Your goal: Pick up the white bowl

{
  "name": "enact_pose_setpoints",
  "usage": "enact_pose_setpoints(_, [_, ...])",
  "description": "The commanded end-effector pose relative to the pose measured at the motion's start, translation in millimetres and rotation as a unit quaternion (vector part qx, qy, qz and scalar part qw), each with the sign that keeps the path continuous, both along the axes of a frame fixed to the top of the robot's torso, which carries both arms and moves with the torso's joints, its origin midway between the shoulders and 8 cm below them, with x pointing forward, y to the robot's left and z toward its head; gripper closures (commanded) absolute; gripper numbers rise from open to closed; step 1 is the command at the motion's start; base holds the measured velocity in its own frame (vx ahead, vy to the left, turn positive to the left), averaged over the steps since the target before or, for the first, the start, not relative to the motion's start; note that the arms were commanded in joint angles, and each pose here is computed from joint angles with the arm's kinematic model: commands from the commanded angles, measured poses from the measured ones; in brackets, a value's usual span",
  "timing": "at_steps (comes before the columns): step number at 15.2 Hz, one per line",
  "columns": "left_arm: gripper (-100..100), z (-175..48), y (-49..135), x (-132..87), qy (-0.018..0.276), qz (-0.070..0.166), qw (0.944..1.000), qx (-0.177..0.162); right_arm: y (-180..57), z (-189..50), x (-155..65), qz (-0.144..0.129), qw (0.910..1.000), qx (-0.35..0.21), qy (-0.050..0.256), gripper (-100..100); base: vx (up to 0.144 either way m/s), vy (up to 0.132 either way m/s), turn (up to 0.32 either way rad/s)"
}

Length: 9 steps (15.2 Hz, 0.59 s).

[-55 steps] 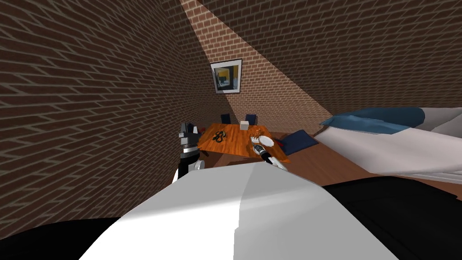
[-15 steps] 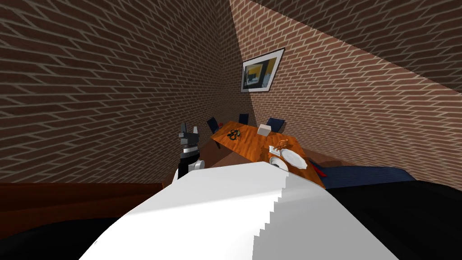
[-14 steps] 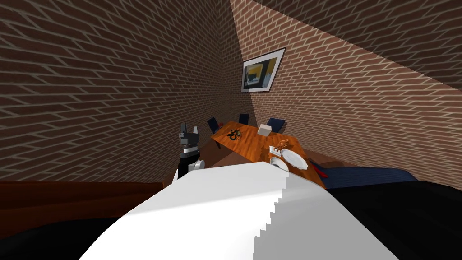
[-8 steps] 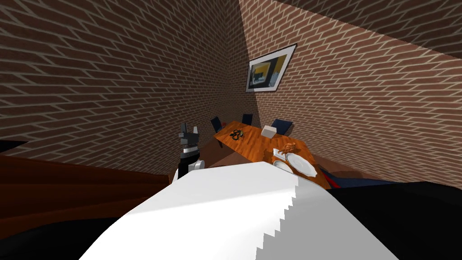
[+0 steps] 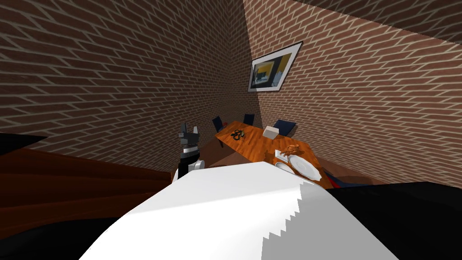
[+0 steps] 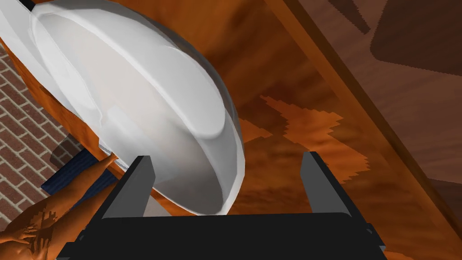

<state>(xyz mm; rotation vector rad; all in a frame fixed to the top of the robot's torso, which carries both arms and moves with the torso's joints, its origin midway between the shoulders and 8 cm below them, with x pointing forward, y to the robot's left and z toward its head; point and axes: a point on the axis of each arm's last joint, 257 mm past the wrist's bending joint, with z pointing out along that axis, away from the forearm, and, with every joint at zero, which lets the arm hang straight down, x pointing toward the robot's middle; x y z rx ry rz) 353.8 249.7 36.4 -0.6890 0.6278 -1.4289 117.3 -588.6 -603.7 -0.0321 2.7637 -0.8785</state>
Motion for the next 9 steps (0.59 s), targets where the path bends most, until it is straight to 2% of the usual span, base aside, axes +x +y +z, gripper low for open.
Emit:
enact_pose_setpoints(1, [0, 0.0, 0.0, 0.0, 0.0, 0.0, 1.0, 0.0, 0.7, -0.4, -0.9, 0.0, 1.0, 0.001, 0.002, -100, 0.0, 0.0, 0.0])
enact_pose_setpoints(2, [0, 0.0, 0.0, 0.0, 0.0, 0.0, 1.0, 0.0, 0.2, -0.2, -0.5, 0.0, 1.0, 0.0, 0.001, -100, 0.0, 0.0, 0.0])
enact_pose_setpoints(3, [0, 0.0, 0.0, 0.0, 0.0, 0.0, 1.0, 0.0, 20.8, -6.0, 15.7, 0.02, 0.9998, 0.0, 0.002, -100, 0.003, -0.058, -0.259])
enact_pose_setpoints(5, [0, 0.0, 0.1, 0.0, 0.0, 0.0, 1.0, 0.0, 20.6, -5.7, 16.3, 0.014, 0.9999, 0.001, -0.003, -100, 0.018, -0.091, -0.184])
enact_pose_setpoints(8, [0, 0.0, 0.0, 0.0, 0.0, 0.0, 1.0, 0.0, 20.8, -6.0, 15.7, 0.02, 0.9998, 0.0, 0.002, -100, 0.011, -0.029, 0.024])
enact_pose_setpoints(9, [0, 0.0, 0.0, 0.0, 0.0, 0.0, 1.0, 0.0, 31.3, -8.5, 23.8, 0.029, 0.9996, 0.0, 0.003, -100, 0.009, -0.029, -0.123])
